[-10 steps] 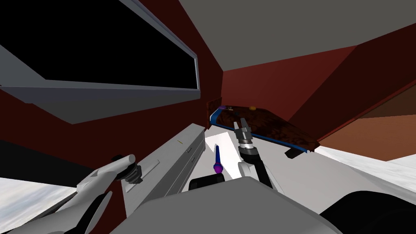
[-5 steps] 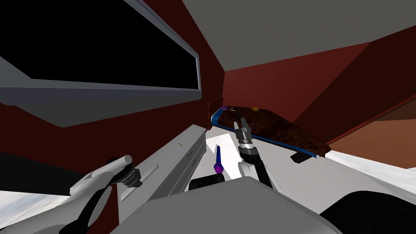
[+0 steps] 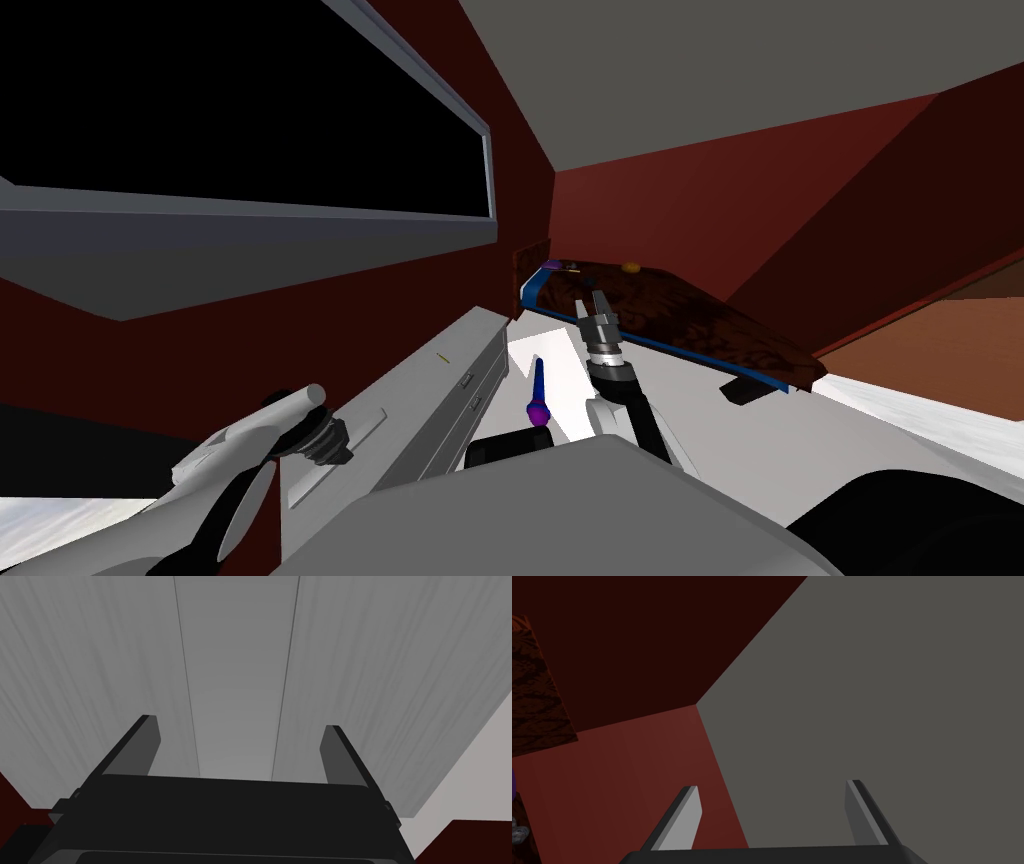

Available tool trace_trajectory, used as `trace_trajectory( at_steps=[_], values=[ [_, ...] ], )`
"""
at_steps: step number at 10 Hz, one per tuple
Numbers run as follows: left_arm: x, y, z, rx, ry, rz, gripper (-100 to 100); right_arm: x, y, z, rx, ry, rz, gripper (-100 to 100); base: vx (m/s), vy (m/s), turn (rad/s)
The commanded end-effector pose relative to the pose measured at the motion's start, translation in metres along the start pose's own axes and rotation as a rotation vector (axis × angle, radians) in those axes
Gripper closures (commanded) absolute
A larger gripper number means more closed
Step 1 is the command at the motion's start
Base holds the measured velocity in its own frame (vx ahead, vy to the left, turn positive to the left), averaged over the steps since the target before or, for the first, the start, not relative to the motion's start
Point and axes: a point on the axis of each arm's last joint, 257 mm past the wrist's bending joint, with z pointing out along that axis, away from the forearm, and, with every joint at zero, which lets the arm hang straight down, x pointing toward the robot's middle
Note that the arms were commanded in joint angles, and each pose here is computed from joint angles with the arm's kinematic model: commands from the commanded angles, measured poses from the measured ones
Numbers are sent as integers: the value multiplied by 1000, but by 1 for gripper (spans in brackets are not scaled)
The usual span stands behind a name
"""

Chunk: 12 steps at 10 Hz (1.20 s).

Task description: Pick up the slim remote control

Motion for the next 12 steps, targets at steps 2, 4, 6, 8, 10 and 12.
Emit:
trace_trajectory(
  at_steps=[2,4,6,8,10,12],
  values=[
    [-1,3,7,1,0,-1,-100,0,0,0,0,0,0,0,9,18,6],
    [1,8,17,1,0,2,-100,0,0,0,0,0,0,0,5,12,2],
    [1,7,14,1,0,1,100,0,0,0,0,0,0,0,2,4,-1],
    [1,7,13,2,0,0,100,0,0,0,0,0,0,0,0,0,0],
    [1,7,13,2,0,1,100,0,0,0,0,0,0,0,0,0,0],
    [-2,-1,0,0,0,-2,100,0,0,0,0,0,0,0,-5,-13,-1]
  ],
)
